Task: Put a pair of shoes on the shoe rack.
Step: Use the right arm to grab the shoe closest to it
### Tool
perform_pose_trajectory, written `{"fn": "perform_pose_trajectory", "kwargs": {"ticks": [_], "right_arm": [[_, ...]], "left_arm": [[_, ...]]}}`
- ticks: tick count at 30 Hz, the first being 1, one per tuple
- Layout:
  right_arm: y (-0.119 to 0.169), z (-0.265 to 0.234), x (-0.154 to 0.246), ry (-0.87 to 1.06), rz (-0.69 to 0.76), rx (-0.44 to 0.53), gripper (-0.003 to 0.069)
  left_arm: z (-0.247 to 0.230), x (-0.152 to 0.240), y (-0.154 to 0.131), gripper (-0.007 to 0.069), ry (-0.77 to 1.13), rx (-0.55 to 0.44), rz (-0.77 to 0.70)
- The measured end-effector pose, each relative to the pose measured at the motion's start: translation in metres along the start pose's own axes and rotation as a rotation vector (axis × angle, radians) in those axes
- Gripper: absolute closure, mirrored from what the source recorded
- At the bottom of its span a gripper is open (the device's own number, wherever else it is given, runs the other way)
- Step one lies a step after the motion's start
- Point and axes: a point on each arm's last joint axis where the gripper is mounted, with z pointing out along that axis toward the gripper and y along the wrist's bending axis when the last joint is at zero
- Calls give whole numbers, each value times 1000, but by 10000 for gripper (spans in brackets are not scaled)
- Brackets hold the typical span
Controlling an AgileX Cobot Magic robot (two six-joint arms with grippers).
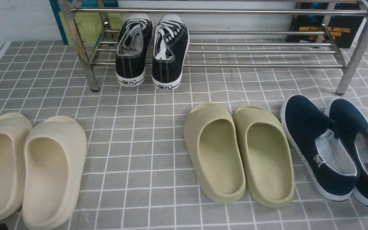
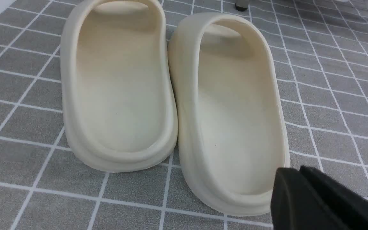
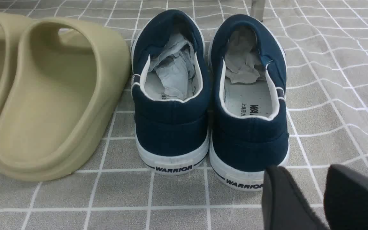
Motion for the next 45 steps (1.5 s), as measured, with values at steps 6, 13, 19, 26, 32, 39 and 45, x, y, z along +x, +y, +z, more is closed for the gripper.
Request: {"fn": "perform_pose_trajectory", "kwargs": {"ticks": [6,13,19,26,32,39,45], "right_arm": [[0,0,0,0,0,0,420],[0,0,0,0,0,0,420],[0,0,0,0,0,0,420],[0,0,0,0,0,0,420],[0,0,0,0,0,0,420],[0,0,0,0,0,0,420],[0,0,0,0,0,0,420]], "left_arm": [[0,0,0,569,0,0,0],[0,0,0,568,0,0,0],[0,0,0,565,0,0,0],[0,0,0,554,0,0,0],[0,0,0,547,0,0,0],[0,0,0,542,0,0,0],[0,0,0,534,0,0,0]]}}
